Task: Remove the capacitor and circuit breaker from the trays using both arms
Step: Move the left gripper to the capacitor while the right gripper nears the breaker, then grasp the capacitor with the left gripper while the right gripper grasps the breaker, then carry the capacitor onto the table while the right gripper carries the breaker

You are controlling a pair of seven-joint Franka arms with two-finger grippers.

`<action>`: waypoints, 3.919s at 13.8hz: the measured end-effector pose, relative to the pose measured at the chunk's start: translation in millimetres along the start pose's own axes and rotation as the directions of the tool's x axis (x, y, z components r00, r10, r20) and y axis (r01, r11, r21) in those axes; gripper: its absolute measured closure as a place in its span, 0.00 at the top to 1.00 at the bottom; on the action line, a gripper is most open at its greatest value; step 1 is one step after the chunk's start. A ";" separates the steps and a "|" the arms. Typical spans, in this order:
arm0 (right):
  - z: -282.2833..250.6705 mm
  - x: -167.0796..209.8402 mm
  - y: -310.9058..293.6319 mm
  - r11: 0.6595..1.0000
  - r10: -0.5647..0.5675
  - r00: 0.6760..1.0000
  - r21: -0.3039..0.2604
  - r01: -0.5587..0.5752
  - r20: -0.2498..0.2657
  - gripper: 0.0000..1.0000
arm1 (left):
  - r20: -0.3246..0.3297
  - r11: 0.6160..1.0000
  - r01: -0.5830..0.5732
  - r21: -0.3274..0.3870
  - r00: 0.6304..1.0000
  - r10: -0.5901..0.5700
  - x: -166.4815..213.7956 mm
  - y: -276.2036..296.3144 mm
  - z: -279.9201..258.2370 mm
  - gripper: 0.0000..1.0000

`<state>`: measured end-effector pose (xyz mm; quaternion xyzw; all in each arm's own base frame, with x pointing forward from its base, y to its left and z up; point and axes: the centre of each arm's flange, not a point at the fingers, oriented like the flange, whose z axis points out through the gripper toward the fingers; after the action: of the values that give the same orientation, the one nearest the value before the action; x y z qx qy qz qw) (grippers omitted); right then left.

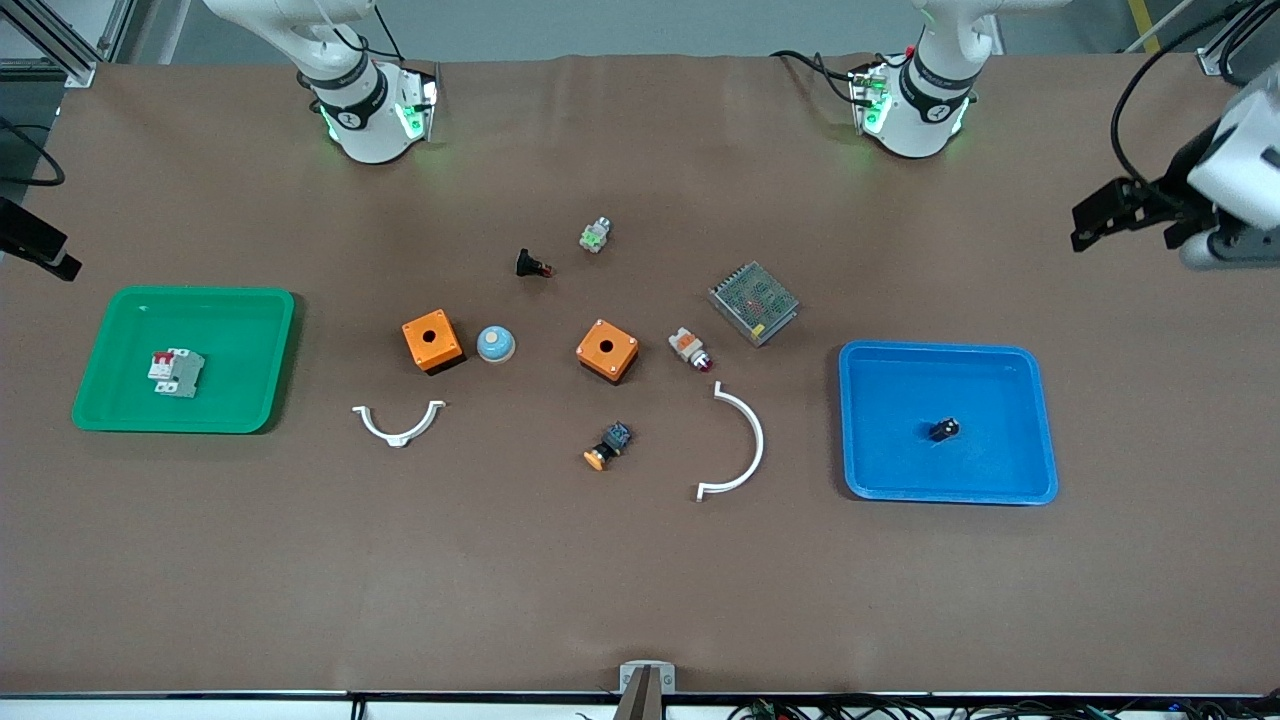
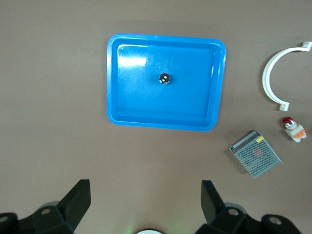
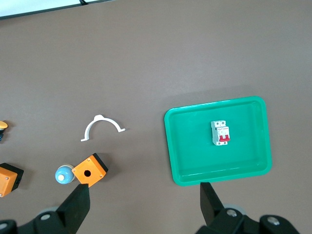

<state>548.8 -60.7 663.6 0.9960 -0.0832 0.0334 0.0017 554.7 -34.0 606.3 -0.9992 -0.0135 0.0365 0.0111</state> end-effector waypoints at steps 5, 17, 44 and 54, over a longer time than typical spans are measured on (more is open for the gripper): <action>24.3 7.5 -3.3 1.000 -0.004 0.998 -0.007 0.004 0.063 1.00 | -0.001 0.999 0.047 -0.017 0.999 -0.047 55.9 -26.0 134.0 1.00; 274.2 65.6 193.2 0.998 -0.062 0.961 -0.004 0.066 0.271 0.99 | -0.079 0.996 0.054 -0.068 0.995 -0.060 82.1 20.7 371.7 1.00; 430.8 -4.8 207.4 0.999 -0.050 0.959 0.005 0.051 0.280 0.40 | -0.222 0.994 0.007 -0.108 0.975 -0.031 102.8 56.1 318.4 0.35; 218.8 26.1 -20.5 0.988 -0.144 0.926 -0.004 0.155 0.350 0.40 | -0.148 0.978 0.056 -0.201 0.985 -0.087 67.0 271.3 290.0 0.34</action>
<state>592.3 -46.8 447.1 0.9894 -0.0066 -0.1451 0.0050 607.4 -297.2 305.9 -0.9941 -0.0522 -0.0438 -0.0849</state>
